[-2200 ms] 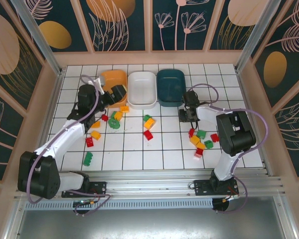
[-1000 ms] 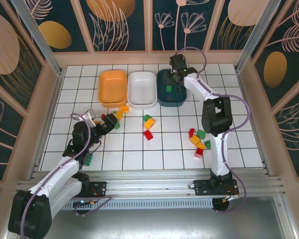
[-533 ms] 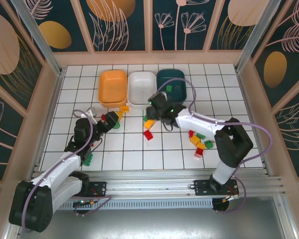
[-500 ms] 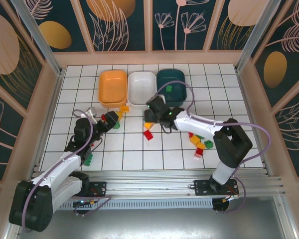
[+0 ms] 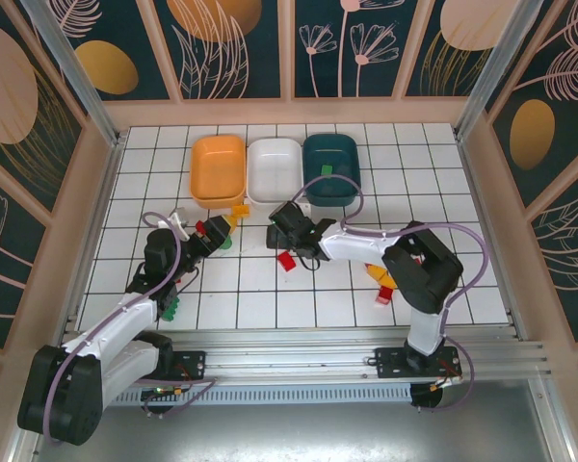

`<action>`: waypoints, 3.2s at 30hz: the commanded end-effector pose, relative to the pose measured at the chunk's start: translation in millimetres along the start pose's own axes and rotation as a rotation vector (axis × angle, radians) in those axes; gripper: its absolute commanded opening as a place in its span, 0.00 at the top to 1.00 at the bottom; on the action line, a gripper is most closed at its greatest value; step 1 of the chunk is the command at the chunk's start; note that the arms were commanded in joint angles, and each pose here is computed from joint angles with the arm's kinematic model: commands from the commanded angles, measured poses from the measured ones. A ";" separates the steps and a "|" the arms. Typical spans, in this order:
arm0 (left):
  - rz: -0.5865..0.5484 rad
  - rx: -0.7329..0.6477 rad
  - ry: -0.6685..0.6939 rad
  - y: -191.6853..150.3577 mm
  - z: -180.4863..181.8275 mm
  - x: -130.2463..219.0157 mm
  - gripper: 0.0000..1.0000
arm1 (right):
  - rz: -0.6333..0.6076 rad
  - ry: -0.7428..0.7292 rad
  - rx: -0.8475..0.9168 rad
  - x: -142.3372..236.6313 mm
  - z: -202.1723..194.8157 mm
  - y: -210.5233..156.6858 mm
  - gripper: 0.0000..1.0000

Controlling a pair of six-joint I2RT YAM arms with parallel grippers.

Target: Sort the legos into containers by color

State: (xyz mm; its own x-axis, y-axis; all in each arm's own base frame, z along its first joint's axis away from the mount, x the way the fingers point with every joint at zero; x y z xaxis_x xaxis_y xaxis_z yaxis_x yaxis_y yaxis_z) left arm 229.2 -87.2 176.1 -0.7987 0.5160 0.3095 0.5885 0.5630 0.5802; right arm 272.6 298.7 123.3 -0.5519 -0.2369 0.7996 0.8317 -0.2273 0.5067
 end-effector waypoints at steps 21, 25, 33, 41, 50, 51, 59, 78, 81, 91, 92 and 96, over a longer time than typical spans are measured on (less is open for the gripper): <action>-0.008 -0.012 -0.038 4.6 -6.8 -0.7 0.01 | -0.072 -0.043 0.012 -6.0 -26.3 12.6 0.57; -0.005 -0.016 -0.034 4.9 -7.5 -0.5 0.01 | -0.064 -0.057 0.038 -12.2 -25.0 16.1 0.43; 0.001 -0.027 -0.016 6.8 -8.3 -1.5 0.01 | -0.096 -0.072 0.048 -13.9 -25.6 18.2 0.66; 0.025 -0.021 0.003 8.1 -7.7 -7.0 0.01 | -0.217 -0.019 0.054 36.7 -17.9 41.6 0.73; 0.107 0.013 0.019 -7.3 -6.2 -15.0 0.08 | -0.287 0.108 0.104 12.7 22.6 114.5 0.73; 0.116 0.014 0.028 -9.4 -7.1 -15.3 0.08 | -0.276 0.112 0.117 1.3 26.7 121.6 0.73; 0.162 0.055 0.156 -31.6 -4.7 -10.5 0.24 | -0.192 0.116 0.146 -57.4 44.4 161.1 0.68; 0.375 -0.036 0.261 -71.5 -37.1 -34.4 0.23 | -0.361 0.117 0.092 24.8 20.5 190.6 0.35; 0.433 -0.052 0.312 -87.0 -47.3 -42.5 0.25 | -0.386 0.116 0.010 48.0 -20.8 178.6 0.35; 0.559 -0.028 0.458 -118.4 -78.3 -90.2 0.23 | -0.406 0.052 -0.134 92.3 -120.2 125.8 0.34; 0.567 -0.025 0.493 -120.3 -75.4 -94.9 0.24 | -0.408 0.048 -0.142 96.1 -126.2 121.1 0.35; 0.585 -0.015 0.570 -126.0 -72.5 -109.7 0.25 | -0.428 0.043 -0.157 113.9 -141.5 106.0 0.34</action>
State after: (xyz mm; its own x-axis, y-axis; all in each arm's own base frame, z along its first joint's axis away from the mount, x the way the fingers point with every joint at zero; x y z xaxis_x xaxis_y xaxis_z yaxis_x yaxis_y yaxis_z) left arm 234.3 -264.7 132.2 -0.3485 0.4041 0.8457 0.9298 0.2626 0.2577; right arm 298.6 124.4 204.8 -0.8020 -0.1459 0.5792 0.5836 -0.3980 0.7078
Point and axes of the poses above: each hand's point on the last joint's axis, 136 mm out from that joint toward the fingers, its own x axis back along the fingers, its own z axis along the line the jaws close on, y = z × x, the point moved 9 cm from there along x, back along the fingers, and after that the axes turned 9 degrees about -x, right-handed, at the moved point
